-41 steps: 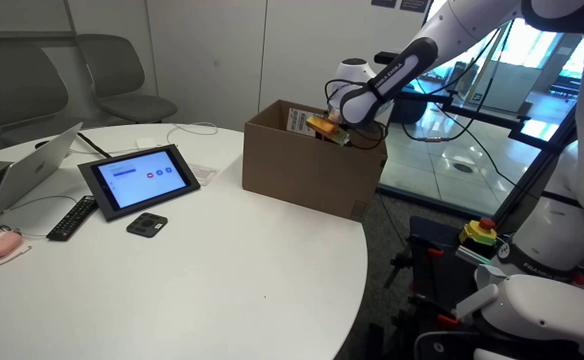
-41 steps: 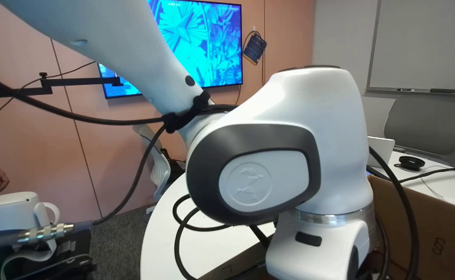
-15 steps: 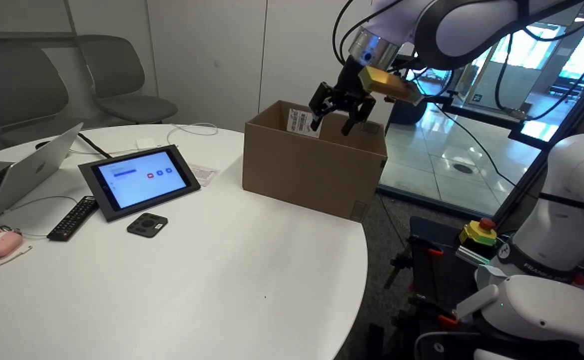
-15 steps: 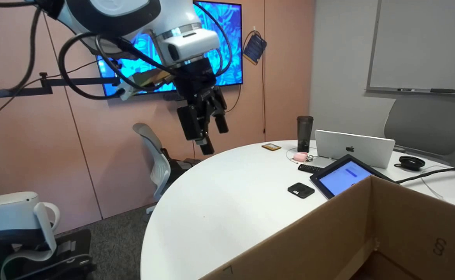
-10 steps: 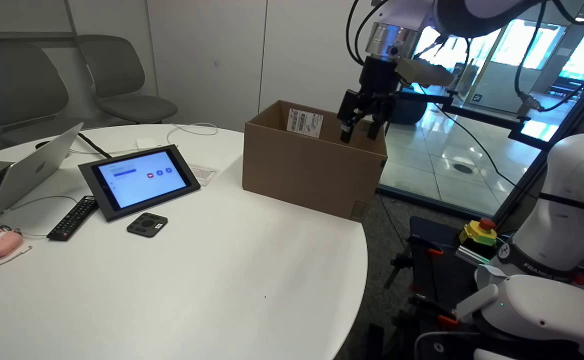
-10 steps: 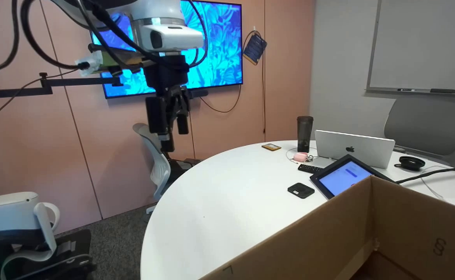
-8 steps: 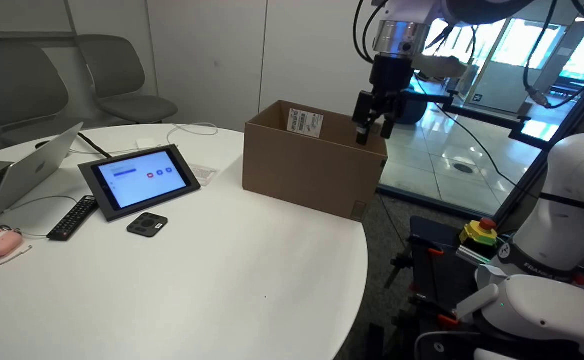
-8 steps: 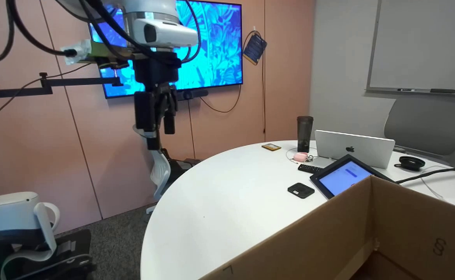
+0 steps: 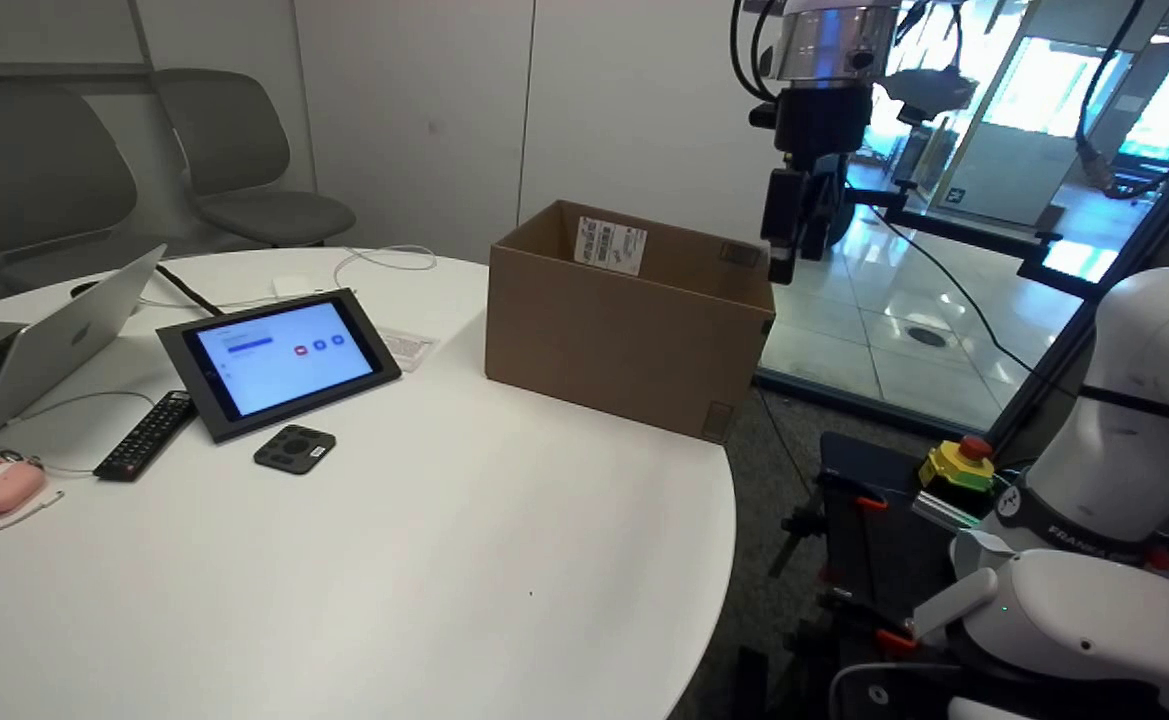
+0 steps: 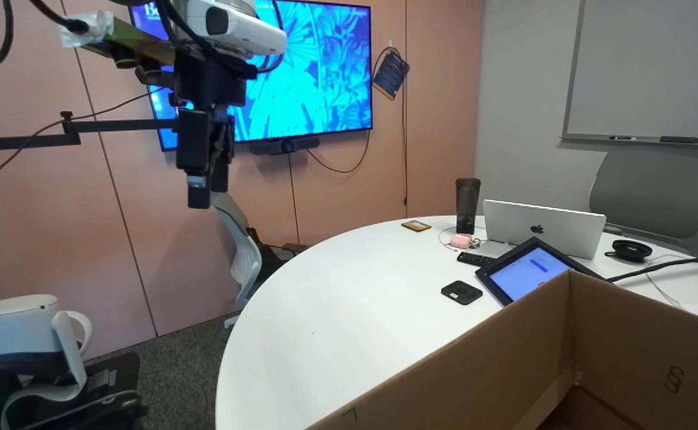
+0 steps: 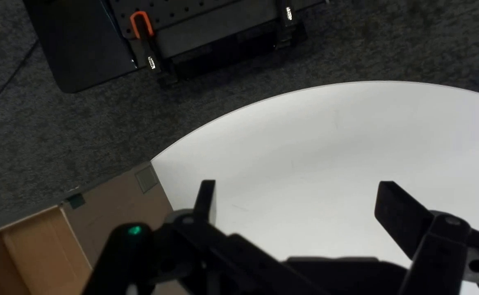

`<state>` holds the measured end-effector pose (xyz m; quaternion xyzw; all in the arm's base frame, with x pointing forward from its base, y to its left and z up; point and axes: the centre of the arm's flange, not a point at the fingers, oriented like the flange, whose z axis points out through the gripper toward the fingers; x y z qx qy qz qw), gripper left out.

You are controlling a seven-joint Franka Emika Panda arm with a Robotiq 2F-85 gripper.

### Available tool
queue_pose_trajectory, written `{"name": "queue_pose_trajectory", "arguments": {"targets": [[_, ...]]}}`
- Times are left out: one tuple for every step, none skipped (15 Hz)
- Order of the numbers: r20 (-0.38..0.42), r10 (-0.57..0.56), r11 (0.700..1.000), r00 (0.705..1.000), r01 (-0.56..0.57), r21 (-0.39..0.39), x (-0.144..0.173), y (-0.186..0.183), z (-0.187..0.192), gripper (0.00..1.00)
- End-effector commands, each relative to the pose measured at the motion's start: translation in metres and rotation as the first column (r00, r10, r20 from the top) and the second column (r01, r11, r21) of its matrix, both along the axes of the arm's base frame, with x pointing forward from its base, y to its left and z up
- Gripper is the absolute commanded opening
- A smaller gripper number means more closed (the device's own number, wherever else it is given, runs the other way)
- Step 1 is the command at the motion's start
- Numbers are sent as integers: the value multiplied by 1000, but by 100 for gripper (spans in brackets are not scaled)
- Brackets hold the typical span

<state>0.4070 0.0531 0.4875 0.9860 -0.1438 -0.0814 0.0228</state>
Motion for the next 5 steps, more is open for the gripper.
{"name": "queue_pose_trajectory", "arguments": {"targets": [[0,12,1000,1000,-12,0,-1,1,1,100],[0,20,1000,1000,-20,0,-1,2,2,100],[0,24,1000,1000,-24,0,-2,3,2,100],[0,27,1000,1000,-27,0,-2,3,2,100],[0,28,1000,1000,-28,0,-2,3,2,100]]}}
